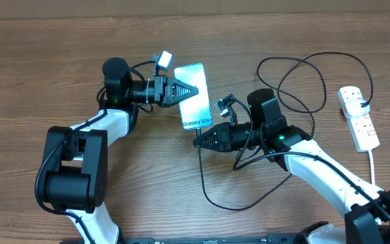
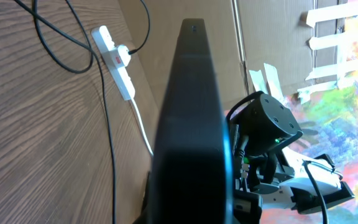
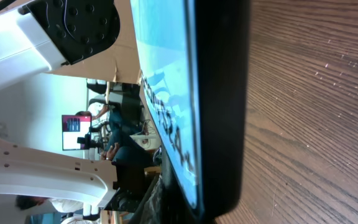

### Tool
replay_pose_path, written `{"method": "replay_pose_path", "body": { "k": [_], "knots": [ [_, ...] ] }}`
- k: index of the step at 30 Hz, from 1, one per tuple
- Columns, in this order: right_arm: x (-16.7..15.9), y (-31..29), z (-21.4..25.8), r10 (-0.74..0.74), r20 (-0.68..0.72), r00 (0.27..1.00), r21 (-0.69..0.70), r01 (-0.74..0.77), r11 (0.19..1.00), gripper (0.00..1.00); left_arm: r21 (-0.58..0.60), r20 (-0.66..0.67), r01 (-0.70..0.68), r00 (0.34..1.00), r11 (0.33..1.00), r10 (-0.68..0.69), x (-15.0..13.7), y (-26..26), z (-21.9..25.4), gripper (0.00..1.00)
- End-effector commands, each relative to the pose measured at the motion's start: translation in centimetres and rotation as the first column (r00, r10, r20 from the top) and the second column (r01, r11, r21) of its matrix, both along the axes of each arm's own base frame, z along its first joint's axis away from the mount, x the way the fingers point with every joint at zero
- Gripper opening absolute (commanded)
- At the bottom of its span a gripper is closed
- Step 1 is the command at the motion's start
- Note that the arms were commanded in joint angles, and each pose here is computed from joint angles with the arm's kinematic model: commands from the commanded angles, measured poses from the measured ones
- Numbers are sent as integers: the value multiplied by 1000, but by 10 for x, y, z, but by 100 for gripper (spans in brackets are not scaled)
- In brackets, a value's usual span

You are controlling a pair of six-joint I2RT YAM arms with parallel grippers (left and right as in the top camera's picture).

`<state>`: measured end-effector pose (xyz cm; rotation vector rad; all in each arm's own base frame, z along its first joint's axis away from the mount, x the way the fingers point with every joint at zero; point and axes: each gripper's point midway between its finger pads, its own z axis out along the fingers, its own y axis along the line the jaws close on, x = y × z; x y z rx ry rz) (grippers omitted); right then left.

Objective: Plug charger to phone and switch on socket
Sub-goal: 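Push the USB-C plug into the phone's bottom port with the right gripper, then open the right gripper off the plug and lower the phone with the left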

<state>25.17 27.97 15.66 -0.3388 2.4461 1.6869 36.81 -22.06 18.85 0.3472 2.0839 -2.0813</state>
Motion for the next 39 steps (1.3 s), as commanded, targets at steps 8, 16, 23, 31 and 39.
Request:
{"method": "replay_pose_path", "body": {
  "k": [8, 16, 23, 31, 39],
  "knots": [
    [9, -5, -1, -43, 3, 999, -39, 43, 998, 31, -9, 42, 48, 998, 999, -47, -12, 18, -1, 4],
    [10, -9, -8, -69, -14, 998, -78, 68, 995, 72, -1, 26, -110, 994, 994, 110, 16, 22, -3, 4],
    [33, -36, -45, -255, 29, 966, -296, 252, 921, 86, 67, -87, -270, 957, 960, 275, 41, 15, -25, 4],
    [63, -65, -48, -371, 91, 924, -325, 380, 866, 96, 261, -157, -421, 870, 869, 468, 59, 4, -74, 4],
    [93, -124, -42, -512, 46, 858, -282, 503, 817, 100, 374, -136, -323, 908, 869, 396, 49, -24, -79, 4]
  ]
}}
